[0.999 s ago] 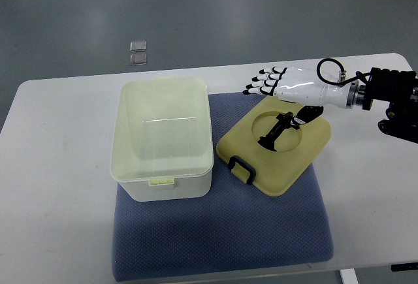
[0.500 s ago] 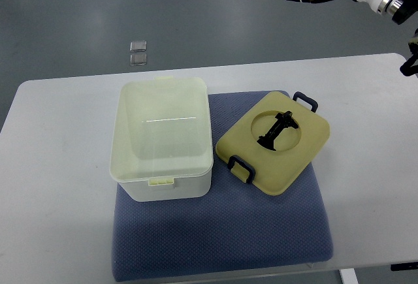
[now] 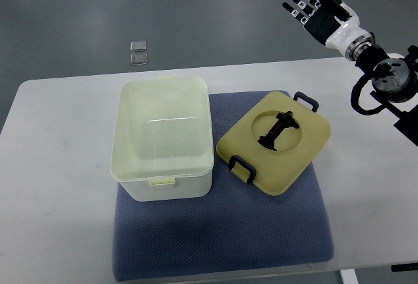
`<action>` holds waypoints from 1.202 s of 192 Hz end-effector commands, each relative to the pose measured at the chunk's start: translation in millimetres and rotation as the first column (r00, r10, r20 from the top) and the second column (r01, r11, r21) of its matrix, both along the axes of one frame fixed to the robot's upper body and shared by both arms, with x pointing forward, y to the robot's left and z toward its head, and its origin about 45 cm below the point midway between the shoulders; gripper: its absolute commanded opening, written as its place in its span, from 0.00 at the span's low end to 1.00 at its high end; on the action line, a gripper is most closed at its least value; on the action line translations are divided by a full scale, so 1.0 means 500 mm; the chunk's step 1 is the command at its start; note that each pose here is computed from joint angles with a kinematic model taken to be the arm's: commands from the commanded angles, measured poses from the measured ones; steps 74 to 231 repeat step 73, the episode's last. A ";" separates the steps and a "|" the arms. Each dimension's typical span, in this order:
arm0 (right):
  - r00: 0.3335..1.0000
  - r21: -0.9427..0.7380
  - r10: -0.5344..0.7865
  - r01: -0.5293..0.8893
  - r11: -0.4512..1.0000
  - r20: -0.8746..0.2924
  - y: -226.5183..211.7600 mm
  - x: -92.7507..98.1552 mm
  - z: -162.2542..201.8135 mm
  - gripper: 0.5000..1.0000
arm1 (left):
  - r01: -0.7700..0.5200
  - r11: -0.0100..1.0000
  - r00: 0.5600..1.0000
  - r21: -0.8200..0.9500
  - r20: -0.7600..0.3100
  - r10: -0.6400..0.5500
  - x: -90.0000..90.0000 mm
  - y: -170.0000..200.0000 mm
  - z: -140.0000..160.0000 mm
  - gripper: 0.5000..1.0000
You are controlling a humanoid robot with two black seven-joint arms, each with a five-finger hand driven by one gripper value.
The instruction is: Open white storage box with right hand
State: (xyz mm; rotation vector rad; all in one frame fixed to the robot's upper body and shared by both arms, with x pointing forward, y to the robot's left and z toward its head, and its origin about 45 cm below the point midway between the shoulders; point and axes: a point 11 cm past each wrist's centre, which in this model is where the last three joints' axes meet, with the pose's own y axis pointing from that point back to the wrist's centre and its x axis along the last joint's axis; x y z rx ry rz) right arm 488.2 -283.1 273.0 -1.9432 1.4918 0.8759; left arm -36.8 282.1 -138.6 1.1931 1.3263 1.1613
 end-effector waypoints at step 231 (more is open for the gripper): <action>0.987 0.125 -0.158 0.154 0.980 0.025 -0.046 -0.031 -0.108 0.87 | 0.002 1.000 1.000 -0.003 0.000 -0.002 0.000 -0.002 0.000 1.00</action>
